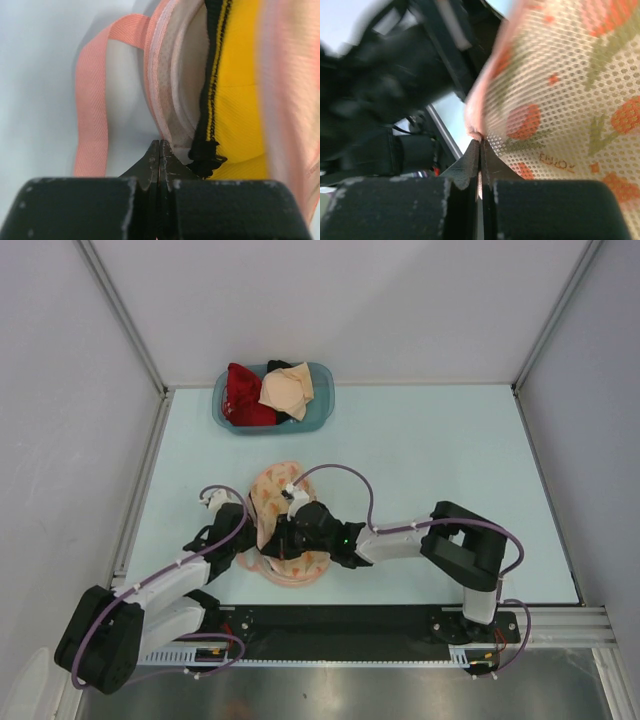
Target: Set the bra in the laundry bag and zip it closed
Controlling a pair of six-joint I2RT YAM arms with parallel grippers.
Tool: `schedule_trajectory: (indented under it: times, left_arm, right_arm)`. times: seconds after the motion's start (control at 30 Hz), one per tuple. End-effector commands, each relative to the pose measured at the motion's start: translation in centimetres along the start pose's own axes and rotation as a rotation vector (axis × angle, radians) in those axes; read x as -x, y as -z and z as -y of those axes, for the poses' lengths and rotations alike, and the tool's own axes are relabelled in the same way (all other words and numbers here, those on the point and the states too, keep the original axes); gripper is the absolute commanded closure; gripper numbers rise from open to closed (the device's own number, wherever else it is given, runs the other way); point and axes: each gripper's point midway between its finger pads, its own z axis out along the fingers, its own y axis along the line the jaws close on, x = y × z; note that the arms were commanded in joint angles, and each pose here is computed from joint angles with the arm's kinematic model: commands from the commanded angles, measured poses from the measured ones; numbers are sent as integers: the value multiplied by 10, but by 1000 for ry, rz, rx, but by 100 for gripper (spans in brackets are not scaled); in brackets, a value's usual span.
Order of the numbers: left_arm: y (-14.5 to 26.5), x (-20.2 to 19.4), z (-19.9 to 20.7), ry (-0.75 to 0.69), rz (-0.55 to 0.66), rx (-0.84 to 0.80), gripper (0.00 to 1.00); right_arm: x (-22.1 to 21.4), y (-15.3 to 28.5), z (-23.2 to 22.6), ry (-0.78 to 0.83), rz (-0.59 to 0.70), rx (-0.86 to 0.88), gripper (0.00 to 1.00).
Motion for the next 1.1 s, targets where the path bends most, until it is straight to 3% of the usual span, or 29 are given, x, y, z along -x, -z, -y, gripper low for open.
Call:
schedule_trajectory:
  times: [0.0,0.23,0.33,0.37,0.47,0.5,0.6,0.8,1.07]
  left_arm:
    - [3,-5,4,-2,-17,-46,100]
    - [12,6,-2,-1,11,8,98]
    - [26,18,-3,8,46,21,84]
    - [30,21,-3,16,56,17,73]
    - [46,35,3,39,93,-7,56]
    - [51,40,7,51,107,-15,53]
    - [61,38,8,74,81,-25,54]
    - [67,21,13,115,7,-71,65]
    - [60,6,7,148,-49,-45,61]
  right_arm:
    - [-5,-14,-17,-33,-14,82,100]
    - [-11,-17,-2,-14,-35,35,100]
    - [0,-7,-4,7,-4,16,100]
    - [5,-4,-5,11,6,16,100]
    - [14,4,-11,4,22,24,100]
    - [14,6,-10,2,23,26,100]
    - [21,14,-19,-14,47,54,100]
    - [26,19,-25,-65,59,103,100]
    - [27,24,-24,-61,70,95,100]
